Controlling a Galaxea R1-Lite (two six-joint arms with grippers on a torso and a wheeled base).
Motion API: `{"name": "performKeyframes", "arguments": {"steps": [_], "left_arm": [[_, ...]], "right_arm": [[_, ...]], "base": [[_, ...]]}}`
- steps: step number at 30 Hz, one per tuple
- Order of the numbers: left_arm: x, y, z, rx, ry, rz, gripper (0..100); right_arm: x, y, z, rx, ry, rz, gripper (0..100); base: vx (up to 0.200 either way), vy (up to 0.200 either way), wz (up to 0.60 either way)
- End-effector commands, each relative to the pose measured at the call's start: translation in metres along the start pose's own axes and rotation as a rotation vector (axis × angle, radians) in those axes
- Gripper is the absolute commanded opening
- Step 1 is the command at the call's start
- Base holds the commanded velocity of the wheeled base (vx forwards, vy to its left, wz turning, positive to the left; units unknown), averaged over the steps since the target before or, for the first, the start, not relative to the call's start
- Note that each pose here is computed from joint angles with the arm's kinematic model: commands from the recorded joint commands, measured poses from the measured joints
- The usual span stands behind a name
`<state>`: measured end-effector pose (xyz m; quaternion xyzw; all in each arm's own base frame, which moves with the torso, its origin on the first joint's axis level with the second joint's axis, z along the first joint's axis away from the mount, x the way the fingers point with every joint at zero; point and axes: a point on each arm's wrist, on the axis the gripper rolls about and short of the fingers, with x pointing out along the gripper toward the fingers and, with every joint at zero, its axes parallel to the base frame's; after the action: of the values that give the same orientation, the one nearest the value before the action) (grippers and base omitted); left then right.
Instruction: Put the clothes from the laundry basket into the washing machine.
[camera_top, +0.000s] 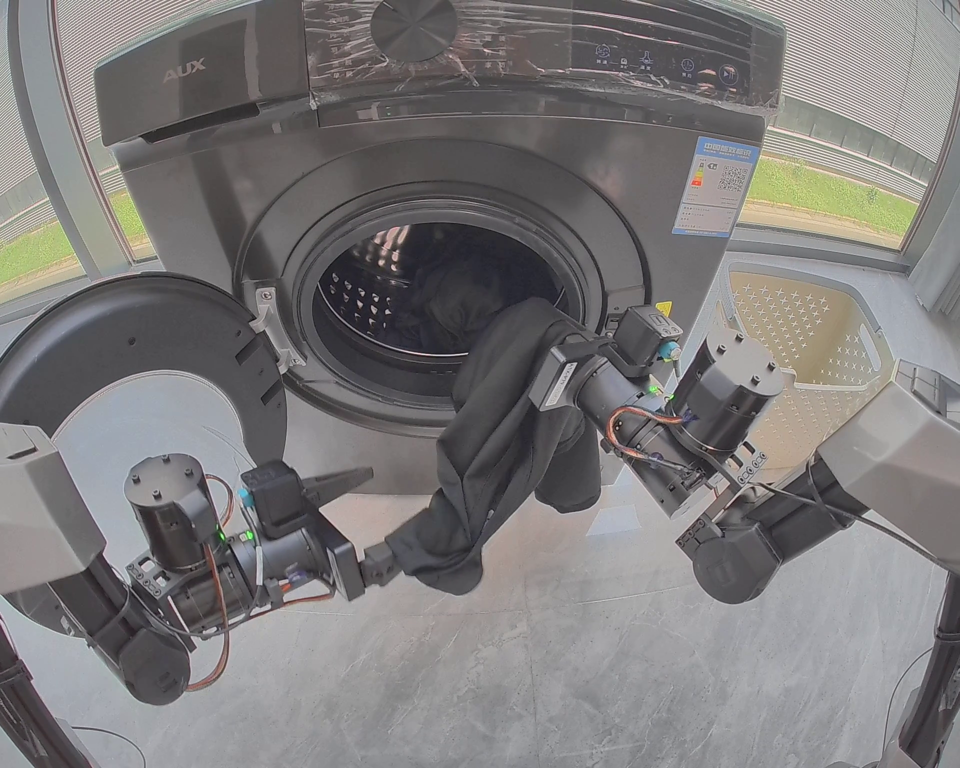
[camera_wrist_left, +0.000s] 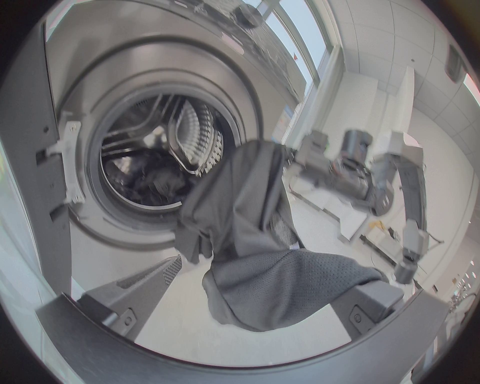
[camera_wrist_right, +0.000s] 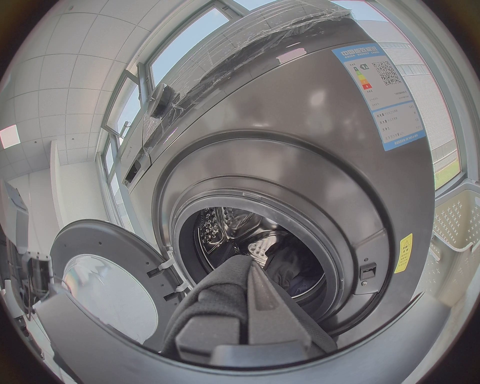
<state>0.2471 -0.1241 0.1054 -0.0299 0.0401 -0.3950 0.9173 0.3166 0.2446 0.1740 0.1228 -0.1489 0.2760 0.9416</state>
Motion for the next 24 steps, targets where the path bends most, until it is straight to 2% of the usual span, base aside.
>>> {"name": "performKeyframes", "arguments": {"steps": [1, 5, 8, 11, 16, 19, 21, 24], "left_arm": [[-0.014, -0.004, -0.038, -0.003, 0.166, -0.048, 100], [-0.021, -0.007, -0.061, 0.023, 0.258, -0.095, 100], [-0.022, -0.007, -0.071, 0.034, 0.290, -0.105, 100], [-0.023, -0.007, -0.078, 0.037, 0.319, -0.113, 100], [-0.029, -0.006, -0.083, 0.021, 0.344, -0.147, 100], [-0.028, -0.006, -0.081, 0.042, 0.331, -0.156, 100], [-0.016, -0.004, -0.073, 0.074, 0.275, -0.158, 100], [0.002, -0.003, -0.056, 0.098, 0.179, -0.160, 100]], "right_arm": [[0.001, 0.000, 0.003, 0.000, -0.010, 0.000, 0], [0.002, 0.001, 0.004, 0.001, -0.014, 0.002, 0], [0.002, 0.001, 0.003, 0.002, -0.016, 0.003, 0], [0.003, 0.001, 0.002, 0.002, -0.014, 0.003, 0], [0.003, 0.001, 0.002, 0.002, -0.013, 0.003, 0], [0.003, 0.002, 0.001, 0.002, -0.013, 0.004, 0], [0.002, 0.002, 0.001, 0.003, -0.011, 0.006, 0], [0.001, 0.006, 0.000, 0.005, -0.005, 0.014, 0]], "base": [[0.000, 0.000, 0.00], [0.000, 0.000, 0.00], [0.000, 0.000, 0.00], [0.000, 0.000, 0.00], [0.000, 0.000, 0.00], [0.000, 0.000, 0.00], [0.000, 0.000, 0.00], [0.000, 0.000, 0.00]]}}
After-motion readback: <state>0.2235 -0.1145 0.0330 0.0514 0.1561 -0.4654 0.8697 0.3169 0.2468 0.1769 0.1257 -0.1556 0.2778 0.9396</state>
